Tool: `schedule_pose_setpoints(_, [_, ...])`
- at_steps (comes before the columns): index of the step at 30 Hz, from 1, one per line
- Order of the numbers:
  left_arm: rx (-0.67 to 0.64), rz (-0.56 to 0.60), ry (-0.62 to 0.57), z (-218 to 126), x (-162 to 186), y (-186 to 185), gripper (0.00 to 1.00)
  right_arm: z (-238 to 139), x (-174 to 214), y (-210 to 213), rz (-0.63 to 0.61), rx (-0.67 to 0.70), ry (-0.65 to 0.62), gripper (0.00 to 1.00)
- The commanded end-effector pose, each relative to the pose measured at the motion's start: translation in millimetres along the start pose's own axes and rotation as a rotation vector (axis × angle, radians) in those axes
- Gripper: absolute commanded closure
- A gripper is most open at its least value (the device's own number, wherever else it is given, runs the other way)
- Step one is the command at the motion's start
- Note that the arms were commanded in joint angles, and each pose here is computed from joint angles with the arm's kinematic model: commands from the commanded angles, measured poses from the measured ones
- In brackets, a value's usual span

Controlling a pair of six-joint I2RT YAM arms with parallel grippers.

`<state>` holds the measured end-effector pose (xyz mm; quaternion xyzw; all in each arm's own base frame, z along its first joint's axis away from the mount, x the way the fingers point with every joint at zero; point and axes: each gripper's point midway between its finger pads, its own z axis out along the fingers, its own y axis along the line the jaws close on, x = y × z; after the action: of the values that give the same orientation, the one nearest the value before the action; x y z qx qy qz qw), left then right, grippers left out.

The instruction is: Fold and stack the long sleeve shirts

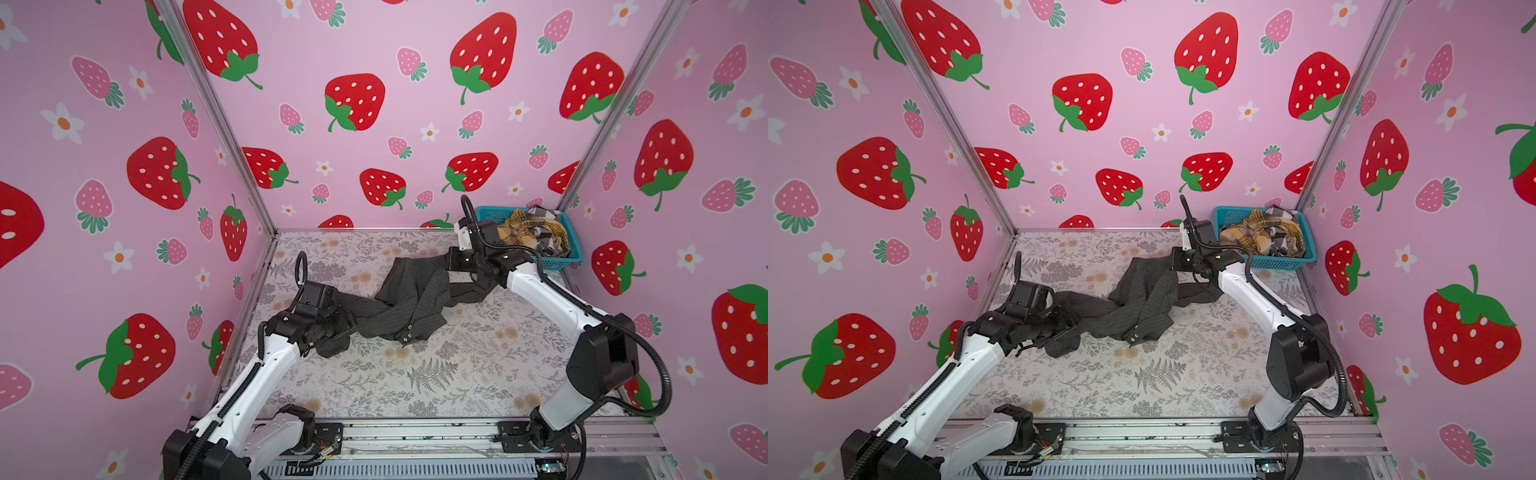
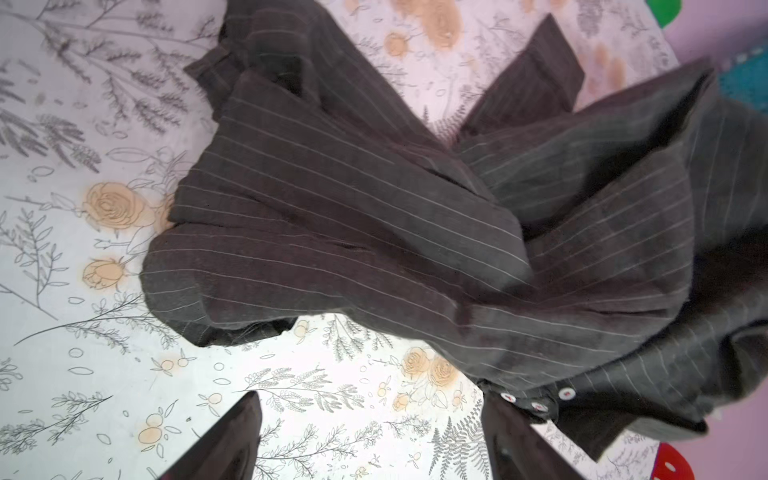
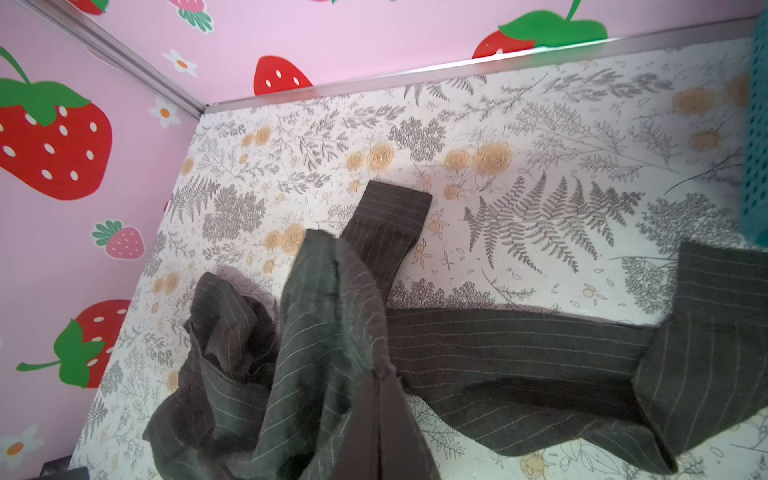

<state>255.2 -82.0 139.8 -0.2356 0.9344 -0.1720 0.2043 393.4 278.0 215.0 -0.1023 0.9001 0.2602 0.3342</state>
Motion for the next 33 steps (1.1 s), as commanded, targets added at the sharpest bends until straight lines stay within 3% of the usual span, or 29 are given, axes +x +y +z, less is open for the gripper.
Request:
schedule_pose_setpoints(1, [-0.053,-0.144,0.113,17.2,13.0,32.8,0.16,8.2,27.6,-4.3,0.027,0.005,0.055,0.98])
schedule_pose_setpoints(3, [-0.055,-0.206,0.134,25.5,11.0,43.5,0.18,13.3,39.1,-19.2,0.048,0.046,0.079,0.94])
schedule_pose_setpoints(10, [-0.119,-0.310,0.146,41.0,9.8,71.1,0.15,13.4,87.7,-43.4,0.062,0.095,0.161,0.44])
schedule_pose_setpoints(17, [0.062,-0.506,0.153,64.1,3.7,72.7,0.08,13.1,145.1,-6.5,-0.035,0.014,0.237,0.35])
schedule_pose_setpoints(21, [0.053,-0.508,0.177,67.7,10.9,71.8,0.34,15.2,183.8,-13.1,-0.111,0.159,0.333,0.36])
schedule_pose_setpoints(28, [-0.058,-0.418,0.227,57.0,55.7,87.5,0.63,-16.2,221.6,-71.2,-0.048,0.370,0.369,0.36])
schedule_pose_setpoints(31, [-0.096,-0.403,0.225,50.4,65.8,97.5,0.93,-34.0,222.4,-90.0,0.006,0.390,0.340,0.33])
schedule_pose_setpoints(32, [-0.102,-0.398,0.223,47.8,66.6,98.1,1.00,-38.0,221.5,-92.2,0.019,0.376,0.327,0.31])
schedule_pose_setpoints(33, [-0.099,-0.396,0.218,45.9,65.8,97.1,1.00,-40.8,220.5,-91.7,0.027,0.356,0.316,0.29])
